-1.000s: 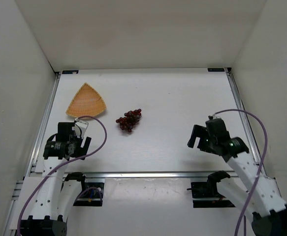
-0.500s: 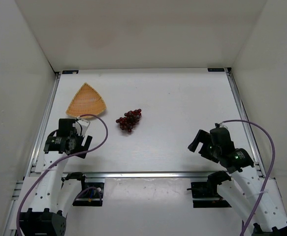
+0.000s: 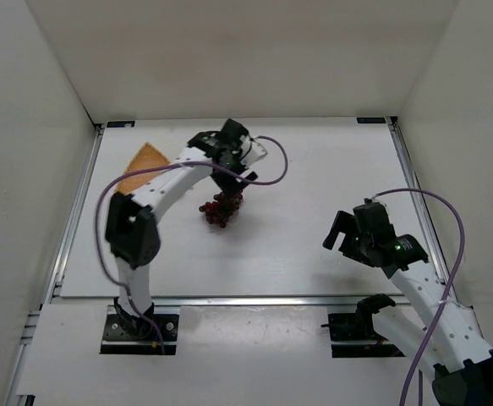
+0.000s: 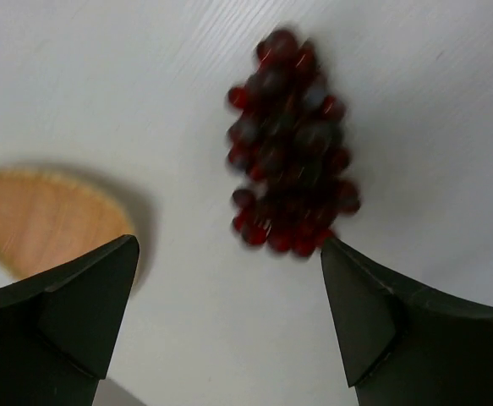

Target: Place and organize the fake fruits in the fruit bowl

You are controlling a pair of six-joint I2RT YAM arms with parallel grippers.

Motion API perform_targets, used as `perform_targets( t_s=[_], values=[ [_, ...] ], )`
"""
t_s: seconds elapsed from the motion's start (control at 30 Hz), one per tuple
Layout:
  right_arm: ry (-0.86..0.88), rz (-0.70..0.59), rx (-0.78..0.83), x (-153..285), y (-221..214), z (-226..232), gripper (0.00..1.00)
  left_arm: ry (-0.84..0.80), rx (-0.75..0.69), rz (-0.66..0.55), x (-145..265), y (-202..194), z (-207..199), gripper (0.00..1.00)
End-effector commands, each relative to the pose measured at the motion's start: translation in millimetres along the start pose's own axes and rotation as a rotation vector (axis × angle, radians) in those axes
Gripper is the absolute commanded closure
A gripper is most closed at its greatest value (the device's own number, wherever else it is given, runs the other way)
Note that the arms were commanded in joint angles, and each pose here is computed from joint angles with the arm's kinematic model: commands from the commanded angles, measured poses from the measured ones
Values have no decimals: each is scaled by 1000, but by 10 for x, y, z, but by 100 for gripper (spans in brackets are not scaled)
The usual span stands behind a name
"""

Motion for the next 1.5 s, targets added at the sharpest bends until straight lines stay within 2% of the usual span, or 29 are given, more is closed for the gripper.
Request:
perform_targets(
  t_s=[0.0, 0.03, 0.1, 0.17, 0.2, 0.33, 0.47, 0.5, 0.53, 0.63, 0.67, 0.7, 0.73, 0.9, 0.97, 1.0, 1.07, 1.1, 1.13, 1.23, 1.3, 1.43, 1.47],
  values=[
    [50, -106, 26, 119, 280, 187, 0, -213, -31, 39, -530, 294, -320, 0],
    [51, -119, 24, 138, 312, 200, 0, -273, -27, 39, -610, 380, -436, 0],
    [53, -137, 8, 158, 336, 197, 0, -279, -20, 79, -771, 449, -461, 0],
    [53, -137, 8, 158, 336, 197, 0, -190, 19, 195, -1086, 263, -411, 0],
    [53, -137, 8, 158, 336, 197, 0, -124, 39, 184, -1151, 297, -315, 0],
    [60, -142, -2, 174, 341, 205, 0, -14, 74, 210, -1204, 257, -169, 0],
    [62, -155, -4, 195, 373, 218, 0, -64, 63, 290, -1261, 36, -336, 2],
    [62, -155, -4, 195, 373, 218, 0, -125, 64, 299, -1280, -19, -468, 9],
    [74, -154, 7, 196, 376, 240, 0, -152, 77, 298, -1249, -53, -482, 33],
    [152, -142, 56, 207, 453, 481, 3, -202, 99, 269, -1084, -42, -504, 73],
    [187, -83, 124, 144, 416, 608, 3, -200, 113, 245, -964, -20, -445, 88],
    [259, -100, 161, 258, 557, 879, 5, -196, 128, 221, -863, 25, -365, 90],
    [238, -42, 203, 131, 564, 1012, 6, -185, 131, 203, -772, 67, -319, 90],
    [338, -57, 336, 273, 988, 1912, 6, -34, 184, 73, -100, 149, 254, 90],
    [379, -63, 337, 284, 1106, 2152, 6, 48, 245, 66, 111, -4, 529, 90],
    [386, -55, 327, 274, 1113, 2200, 6, 104, 274, 19, 328, -32, 678, 90],
    [402, -28, 317, 172, 1093, 2284, 5, 175, 369, 19, 445, -348, 952, 90],
    [414, -14, 310, 140, 1053, 2340, 5, 225, 404, -19, 632, -437, 1068, 90],
    [428, 14, 314, 74, 1011, 2380, 5, 270, 474, -11, 606, -679, 1232, 90],
    [438, 64, 314, -62, 869, 2477, 5, 309, 564, -9, 624, -1036, 1434, 90],
    [443, 88, 337, -132, 747, 2544, 5, 297, 577, 6, 541, -1176, 1444, 89],
    [421, 142, 346, -325, 556, 2615, 4, 247, 600, -2, 209, -1250, 1550, 77],
    [417, 147, 337, -354, 555, 2633, 4, 213, 601, 20, 15, -1259, 1549, 72]
  ],
)
Point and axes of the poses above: each gripper's point midway between its finger pads, its own x axis back along the fingers, its own z axis along the line the jaws close on, y = z × x, the point moved 1 cm from there along x, back along the fingers, and after that the axes turned 13 degrees about -x, right-handed, at the moved point
